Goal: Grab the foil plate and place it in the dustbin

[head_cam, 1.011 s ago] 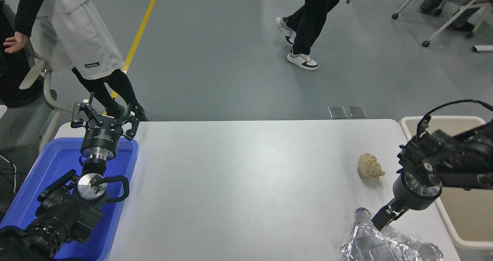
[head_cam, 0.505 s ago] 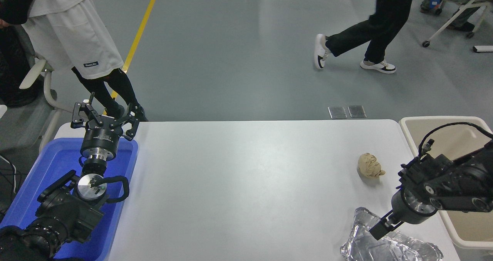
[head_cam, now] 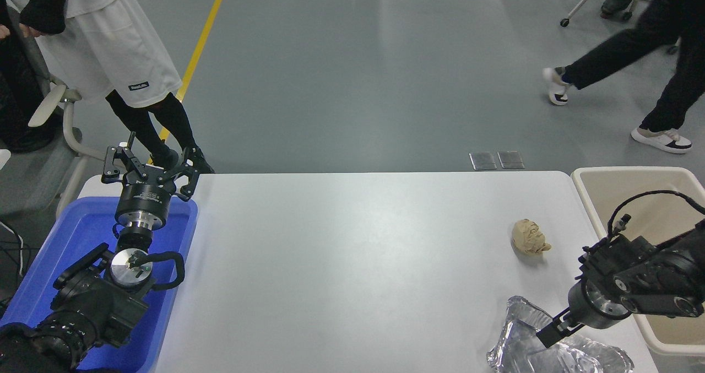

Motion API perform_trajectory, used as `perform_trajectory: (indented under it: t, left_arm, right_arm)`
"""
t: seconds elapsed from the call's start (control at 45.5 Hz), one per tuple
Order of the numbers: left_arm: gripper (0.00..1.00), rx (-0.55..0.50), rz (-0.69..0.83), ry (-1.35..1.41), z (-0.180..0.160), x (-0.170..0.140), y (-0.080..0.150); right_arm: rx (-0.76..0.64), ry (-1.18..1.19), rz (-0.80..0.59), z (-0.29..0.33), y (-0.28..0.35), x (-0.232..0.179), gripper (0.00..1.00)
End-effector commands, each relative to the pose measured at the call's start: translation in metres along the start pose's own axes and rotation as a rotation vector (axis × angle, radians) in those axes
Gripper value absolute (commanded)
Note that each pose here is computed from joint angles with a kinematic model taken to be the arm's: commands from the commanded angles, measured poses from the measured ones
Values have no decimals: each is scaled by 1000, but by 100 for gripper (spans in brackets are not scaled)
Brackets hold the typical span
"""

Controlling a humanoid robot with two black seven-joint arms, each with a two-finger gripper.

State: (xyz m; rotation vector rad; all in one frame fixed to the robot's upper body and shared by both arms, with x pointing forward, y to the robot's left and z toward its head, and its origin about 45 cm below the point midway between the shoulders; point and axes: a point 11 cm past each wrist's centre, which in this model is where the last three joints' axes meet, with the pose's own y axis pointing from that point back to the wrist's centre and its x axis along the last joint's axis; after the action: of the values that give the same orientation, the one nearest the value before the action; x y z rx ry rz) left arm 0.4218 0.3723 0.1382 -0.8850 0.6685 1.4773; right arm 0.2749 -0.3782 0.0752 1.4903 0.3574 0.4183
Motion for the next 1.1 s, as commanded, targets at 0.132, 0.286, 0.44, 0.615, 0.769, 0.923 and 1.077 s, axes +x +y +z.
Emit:
perform_trajectory:
  t: [0.132,0.286,0.44,0.615,0.769,0.923,1.077]
  left_arm:
    - [99,-1,0,1,0,0,0]
    - [99,0,0,0,0,0,0]
    - [99,-1,0,1,0,0,0]
    - [99,-1,0,1,0,0,0]
    - [99,-1,0,1,0,0,0]
    - [99,0,-2,0,0,0,0]
    - [99,0,-2,0,0,0,0]
  right_arm:
    - [-18,13,-21,3,-5,-9,61]
    - [-10,16,-33,0,-9,-12,38]
    - [2,-7,-39,-4,-10,-13,13]
    - [14,-82,-34,-4,-9,-13,0]
    - [16,-130,-19,-2,-6,-10,0]
    - [15,-141,-13,1,-2,-6,0]
    - [8,-199,-33,10,16,4,0]
